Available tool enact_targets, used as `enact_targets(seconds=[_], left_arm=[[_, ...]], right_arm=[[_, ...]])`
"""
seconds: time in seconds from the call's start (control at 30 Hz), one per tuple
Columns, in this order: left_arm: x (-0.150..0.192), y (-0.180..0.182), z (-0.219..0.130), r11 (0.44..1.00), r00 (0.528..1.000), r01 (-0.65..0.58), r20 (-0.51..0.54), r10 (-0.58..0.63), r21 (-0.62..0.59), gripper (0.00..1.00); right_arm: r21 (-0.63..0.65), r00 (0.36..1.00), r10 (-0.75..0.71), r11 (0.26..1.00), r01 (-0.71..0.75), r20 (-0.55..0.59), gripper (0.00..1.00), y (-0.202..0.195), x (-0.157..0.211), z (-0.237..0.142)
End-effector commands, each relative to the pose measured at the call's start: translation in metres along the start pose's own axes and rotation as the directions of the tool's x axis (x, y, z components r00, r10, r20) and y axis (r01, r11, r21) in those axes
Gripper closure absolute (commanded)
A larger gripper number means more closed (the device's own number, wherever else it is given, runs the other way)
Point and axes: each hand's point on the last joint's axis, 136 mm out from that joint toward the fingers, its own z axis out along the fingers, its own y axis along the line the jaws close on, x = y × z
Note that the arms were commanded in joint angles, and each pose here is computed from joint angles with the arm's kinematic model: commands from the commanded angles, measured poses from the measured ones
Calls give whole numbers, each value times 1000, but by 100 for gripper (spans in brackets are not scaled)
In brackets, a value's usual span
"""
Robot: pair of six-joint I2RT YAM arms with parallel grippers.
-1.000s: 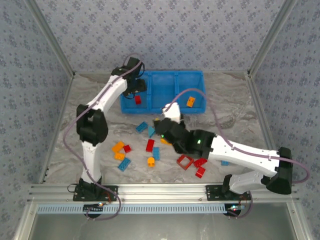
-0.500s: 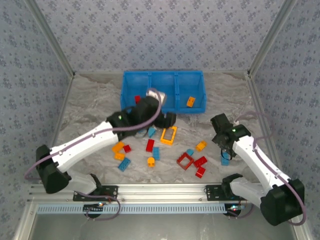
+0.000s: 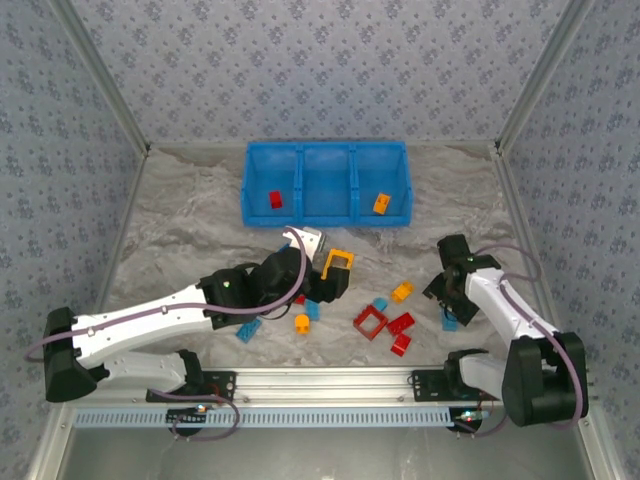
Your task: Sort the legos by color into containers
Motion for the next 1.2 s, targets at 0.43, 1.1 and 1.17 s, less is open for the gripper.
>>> enact_targets(seconds=[0.43,1.1,1.17], left_arm=[[-26,-9,-15,999,997,0,81,-2,32,11],[-3,-35,-32,976,998,-6,-60,20,217,9],[-1,-33,-34,976,998,5,-66,10,218,9]], right_arm=[[-179,995,-30,984,12,-96,31,45,-2,9],[-23,963,-195,981,194,-185,37,10,42,13],[-15,960,-204,979,205,-191,36,7,44,13]])
